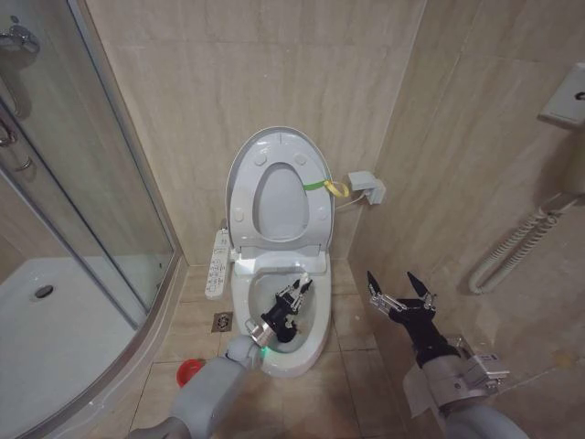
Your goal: Open the toilet lid, clean the toilet bowl with a toilet brush, close the toilet lid, and flush.
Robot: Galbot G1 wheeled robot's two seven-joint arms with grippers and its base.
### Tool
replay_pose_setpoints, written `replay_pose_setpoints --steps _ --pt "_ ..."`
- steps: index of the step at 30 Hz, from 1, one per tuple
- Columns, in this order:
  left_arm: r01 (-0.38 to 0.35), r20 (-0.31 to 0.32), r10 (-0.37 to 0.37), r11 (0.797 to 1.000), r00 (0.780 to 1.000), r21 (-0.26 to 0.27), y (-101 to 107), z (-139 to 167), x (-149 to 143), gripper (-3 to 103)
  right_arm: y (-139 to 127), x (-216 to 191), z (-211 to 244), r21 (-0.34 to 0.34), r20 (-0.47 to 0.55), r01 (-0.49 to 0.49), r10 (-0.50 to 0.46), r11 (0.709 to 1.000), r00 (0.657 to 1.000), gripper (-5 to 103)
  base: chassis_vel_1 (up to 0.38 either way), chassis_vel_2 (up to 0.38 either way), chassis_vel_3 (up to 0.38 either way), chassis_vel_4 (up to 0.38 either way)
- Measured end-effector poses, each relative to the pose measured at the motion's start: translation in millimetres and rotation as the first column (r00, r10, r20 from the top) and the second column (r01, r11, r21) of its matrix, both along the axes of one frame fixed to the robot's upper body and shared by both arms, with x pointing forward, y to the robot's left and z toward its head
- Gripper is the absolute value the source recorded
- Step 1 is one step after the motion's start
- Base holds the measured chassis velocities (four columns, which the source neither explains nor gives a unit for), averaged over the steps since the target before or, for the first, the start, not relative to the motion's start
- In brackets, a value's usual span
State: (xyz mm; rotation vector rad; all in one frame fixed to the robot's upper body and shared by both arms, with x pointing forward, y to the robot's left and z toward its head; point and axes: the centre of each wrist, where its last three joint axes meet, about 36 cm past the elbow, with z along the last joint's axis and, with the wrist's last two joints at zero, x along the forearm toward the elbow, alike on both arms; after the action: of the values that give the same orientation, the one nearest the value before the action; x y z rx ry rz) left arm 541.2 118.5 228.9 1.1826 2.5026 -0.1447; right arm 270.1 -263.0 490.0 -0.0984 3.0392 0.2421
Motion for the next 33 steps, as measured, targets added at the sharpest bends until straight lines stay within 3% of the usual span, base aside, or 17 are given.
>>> replay_pose_setpoints --steps 5,10,16,22,26,33 --pt "0.029 0.050 -0.026 0.998 0.998 -0.048 -22 23 7 20 0 0 0 0.000 0.000 0.000 0.000 1.000 1.000 100 0.000 0.000 0.000 0.000" --pt "0.018 0.002 -0.017 0.999 1.000 -0.043 -34 8 7 20 0 0 0 0.000 0.000 0.000 0.000 1.000 1.000 100 0.000 0.000 0.000 0.000" --pt "-0.010 -0.067 0.008 1.000 0.998 -0.019 -25 -16 6 20 0 0 0 0.000 0.000 0.000 0.000 1.000 1.000 100 0.000 0.000 0.000 0.000" --pt "0.029 -0.045 -0.030 0.999 0.999 -0.023 -20 -8 -8 20 0 0 0 0.000 0.000 0.000 0.000 1.000 1.000 100 0.000 0.000 0.000 0.000" --pt "0.062 -0.018 -0.063 0.997 0.998 -0.054 -34 10 -14 20 0 0 0 0.000 0.000 0.000 0.000 1.000 1.000 100 0.000 0.000 0.000 0.000" --pt "0.022 -0.054 -0.023 1.000 0.998 -0.019 -26 -16 -10 20 0 0 0 0.000 0.000 0.000 0.000 1.000 1.000 100 0.000 0.000 0.000 0.000"
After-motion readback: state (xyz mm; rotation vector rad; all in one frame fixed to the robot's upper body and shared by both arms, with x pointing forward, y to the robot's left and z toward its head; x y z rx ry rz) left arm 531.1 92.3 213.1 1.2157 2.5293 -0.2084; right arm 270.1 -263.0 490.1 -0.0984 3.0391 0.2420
